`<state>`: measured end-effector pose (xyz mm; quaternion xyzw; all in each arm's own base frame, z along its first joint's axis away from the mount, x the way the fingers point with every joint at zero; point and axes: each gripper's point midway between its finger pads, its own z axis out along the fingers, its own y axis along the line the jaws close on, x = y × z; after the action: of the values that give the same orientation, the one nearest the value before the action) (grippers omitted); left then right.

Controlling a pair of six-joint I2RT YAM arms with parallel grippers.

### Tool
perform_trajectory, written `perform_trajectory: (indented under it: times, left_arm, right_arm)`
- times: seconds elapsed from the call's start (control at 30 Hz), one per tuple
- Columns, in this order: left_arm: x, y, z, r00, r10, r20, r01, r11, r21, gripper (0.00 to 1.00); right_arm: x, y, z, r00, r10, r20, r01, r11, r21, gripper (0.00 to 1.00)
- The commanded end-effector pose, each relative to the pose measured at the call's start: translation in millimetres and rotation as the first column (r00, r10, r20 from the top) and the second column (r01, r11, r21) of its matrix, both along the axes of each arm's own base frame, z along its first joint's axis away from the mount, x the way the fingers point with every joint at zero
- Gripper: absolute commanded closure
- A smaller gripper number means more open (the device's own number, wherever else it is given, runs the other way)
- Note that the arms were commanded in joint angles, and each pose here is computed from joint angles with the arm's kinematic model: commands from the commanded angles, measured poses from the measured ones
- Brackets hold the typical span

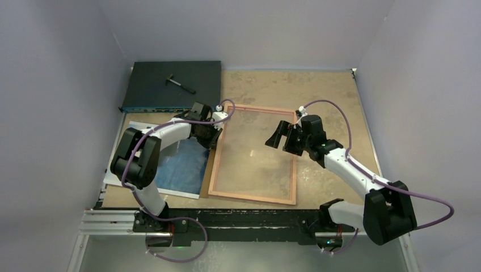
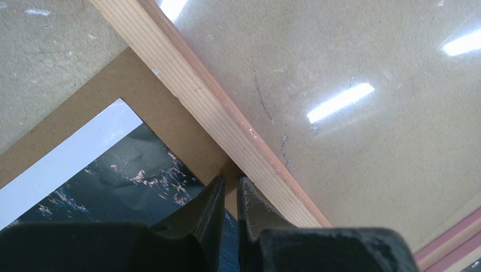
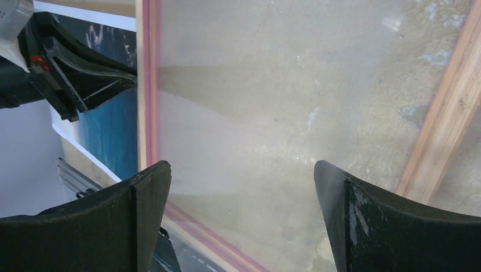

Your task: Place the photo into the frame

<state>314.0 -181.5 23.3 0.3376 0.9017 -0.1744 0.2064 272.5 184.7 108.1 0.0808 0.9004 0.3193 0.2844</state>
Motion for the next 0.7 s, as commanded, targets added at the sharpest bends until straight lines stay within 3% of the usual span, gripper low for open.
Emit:
perform_trajectory:
  times: [0.0,0.67]
  left_arm:
    - [-13,-2,-8,0.999,-0.017,-0.046,0.017,1.000,-0.016,0.89]
    - [-13,-3,-6,0.998,-0.023,-0.051,0.022,1.000,-0.018,0.90]
  right_arm:
    - [1,-7,15,0.999,0.008,0.042,-0.006,0.999,-0.054,0.01]
    - [15,-35,-1,0.998,-0.052,0.037,0.059,0.969,-0.240,0.01]
